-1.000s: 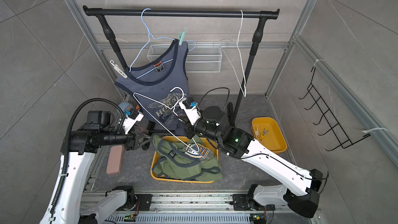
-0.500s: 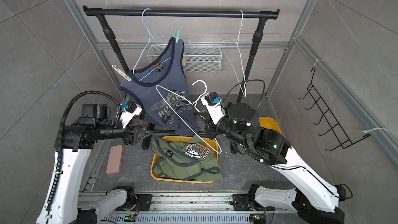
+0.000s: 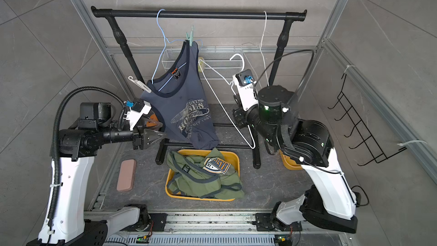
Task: Remove the clothespins securing tank tops to the hanger
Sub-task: Place the hanger on the clothesline.
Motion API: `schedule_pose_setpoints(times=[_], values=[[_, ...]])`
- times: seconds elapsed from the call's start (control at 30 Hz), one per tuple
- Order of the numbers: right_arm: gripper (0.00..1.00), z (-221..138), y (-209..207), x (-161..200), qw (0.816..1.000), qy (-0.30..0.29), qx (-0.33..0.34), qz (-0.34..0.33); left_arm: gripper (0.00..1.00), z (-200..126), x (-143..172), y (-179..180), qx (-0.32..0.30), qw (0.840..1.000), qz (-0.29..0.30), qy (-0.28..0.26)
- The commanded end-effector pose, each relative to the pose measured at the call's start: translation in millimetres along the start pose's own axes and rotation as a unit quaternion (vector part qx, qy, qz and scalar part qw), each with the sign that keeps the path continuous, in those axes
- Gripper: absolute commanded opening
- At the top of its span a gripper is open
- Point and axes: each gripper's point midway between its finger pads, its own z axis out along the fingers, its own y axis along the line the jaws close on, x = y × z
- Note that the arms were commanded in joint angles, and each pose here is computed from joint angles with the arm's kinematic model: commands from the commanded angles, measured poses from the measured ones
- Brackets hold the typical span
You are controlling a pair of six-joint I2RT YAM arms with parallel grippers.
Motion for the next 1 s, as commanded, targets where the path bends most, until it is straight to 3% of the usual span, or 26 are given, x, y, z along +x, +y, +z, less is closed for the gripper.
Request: schedule_pose_setpoints(times=[0.0,0.2,0.43,0.97], values=[[0.0,9.1,-23.3,-18.5,0.998,-0.016,0.067,-0.006,0.67,-3.4,-13.6,-13.2,0.021,0.999,0.017,-0.025],[0.0,28.7,-48.9,-55.5,0.991,-0.076,0.1,0.039,0.67,-0.7,-10.3,-16.4,0.029,0.999,0.022,-0.023],[0.0,67.2,-65.8,-73.4,0.984,-0.124,0.112,0.058,0.67,5.7,-5.7,-14.8,0.039,0.999,0.022,-0.015],[0.0,122.3,-99.3,-86.8,0.969,-0.17,0.168,0.063,0.66,16.9,-1.2,-2.4,0.052,0.999,0.012,0.003]])
